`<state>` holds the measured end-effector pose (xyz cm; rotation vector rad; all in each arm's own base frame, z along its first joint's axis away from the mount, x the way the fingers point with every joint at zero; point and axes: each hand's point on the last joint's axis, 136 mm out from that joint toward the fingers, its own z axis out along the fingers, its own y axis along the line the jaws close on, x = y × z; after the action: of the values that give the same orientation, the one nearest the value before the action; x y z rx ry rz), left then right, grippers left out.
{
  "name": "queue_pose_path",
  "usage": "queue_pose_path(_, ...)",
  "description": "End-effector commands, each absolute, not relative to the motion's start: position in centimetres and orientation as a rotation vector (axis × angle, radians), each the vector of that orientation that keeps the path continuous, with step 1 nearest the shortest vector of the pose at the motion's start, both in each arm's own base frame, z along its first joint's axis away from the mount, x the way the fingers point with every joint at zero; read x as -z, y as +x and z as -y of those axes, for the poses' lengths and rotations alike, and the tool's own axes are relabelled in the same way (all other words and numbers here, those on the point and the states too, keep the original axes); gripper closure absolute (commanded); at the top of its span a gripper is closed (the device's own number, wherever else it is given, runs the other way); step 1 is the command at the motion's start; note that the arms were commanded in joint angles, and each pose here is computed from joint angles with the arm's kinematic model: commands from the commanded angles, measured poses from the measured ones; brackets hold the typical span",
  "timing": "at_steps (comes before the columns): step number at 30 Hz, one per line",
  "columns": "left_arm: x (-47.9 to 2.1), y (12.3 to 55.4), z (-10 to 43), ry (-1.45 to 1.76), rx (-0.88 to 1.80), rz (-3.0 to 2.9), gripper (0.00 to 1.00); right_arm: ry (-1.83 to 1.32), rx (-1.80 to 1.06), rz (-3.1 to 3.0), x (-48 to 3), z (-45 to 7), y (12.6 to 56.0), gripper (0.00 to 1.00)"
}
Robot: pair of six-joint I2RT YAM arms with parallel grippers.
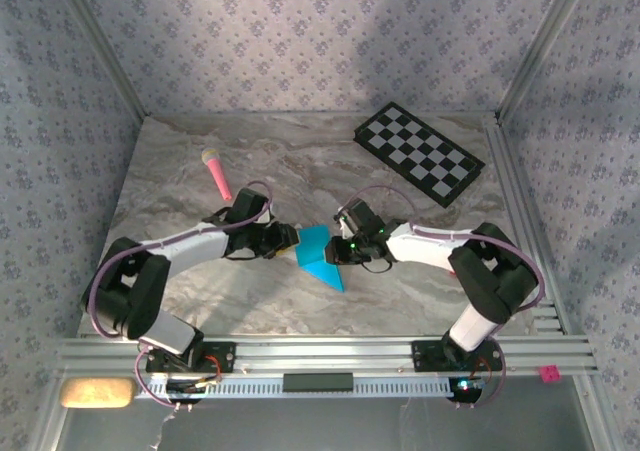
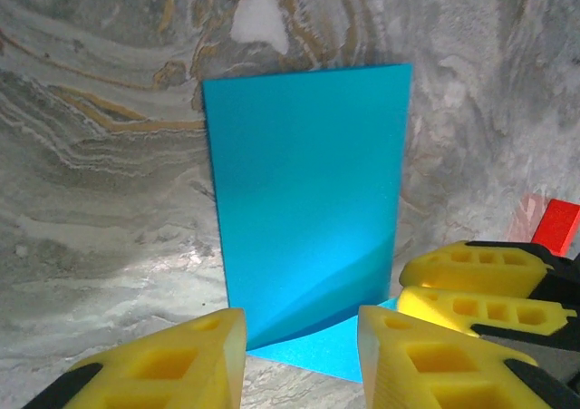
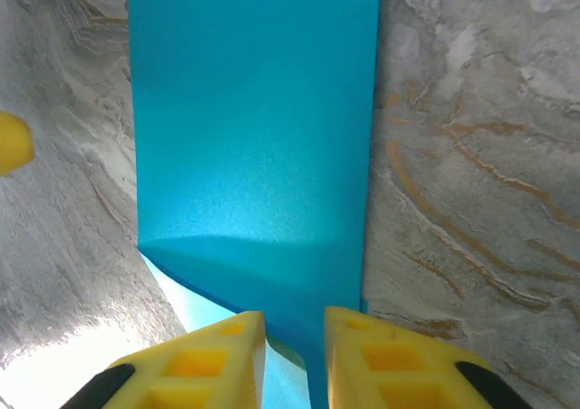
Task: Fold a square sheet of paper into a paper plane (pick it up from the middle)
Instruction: Third fold the triangle at the center of the table, then fourth fold the wing at the center of the table.
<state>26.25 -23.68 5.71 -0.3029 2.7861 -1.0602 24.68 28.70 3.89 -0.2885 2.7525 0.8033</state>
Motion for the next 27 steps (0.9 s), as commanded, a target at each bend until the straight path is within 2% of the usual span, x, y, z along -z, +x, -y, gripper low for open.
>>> queue_pose_path(1, -5.4, 25.9, 24.2, -0.279, 1.137, -2.810, 0.62, -0.300, -0.858, -2.725, -4.8, -29.4, 25.1, 0.81)
queue_pose_path(5, -5.1, 25.9, 24.4, -0.286, 1.157, -2.823, 0.62, -0.290, -0.879, -2.708, -5.2, -28.8, 25.0, 0.89)
queue_pose_path(9, -5.1, 26.0, 24.8, -0.288, 1.188, -2.826, 0.60, -0.278, -0.963, -2.663, -6.1, -28.7, 24.9, 0.92)
queue_pose_path(16, -5.3, 26.4, 25.5, -0.303, 1.249, -2.816, 0.55, -0.263, -1.028, -2.629, -6.6, -28.3, 24.7, 0.93)
queue_pose_path(27, -4.9, 26.8, 26.2, -0.311, 1.299, -2.820, 0.55, -0.260, -1.049, -2.619, -6.3, -27.9, 24.5, 0.93)
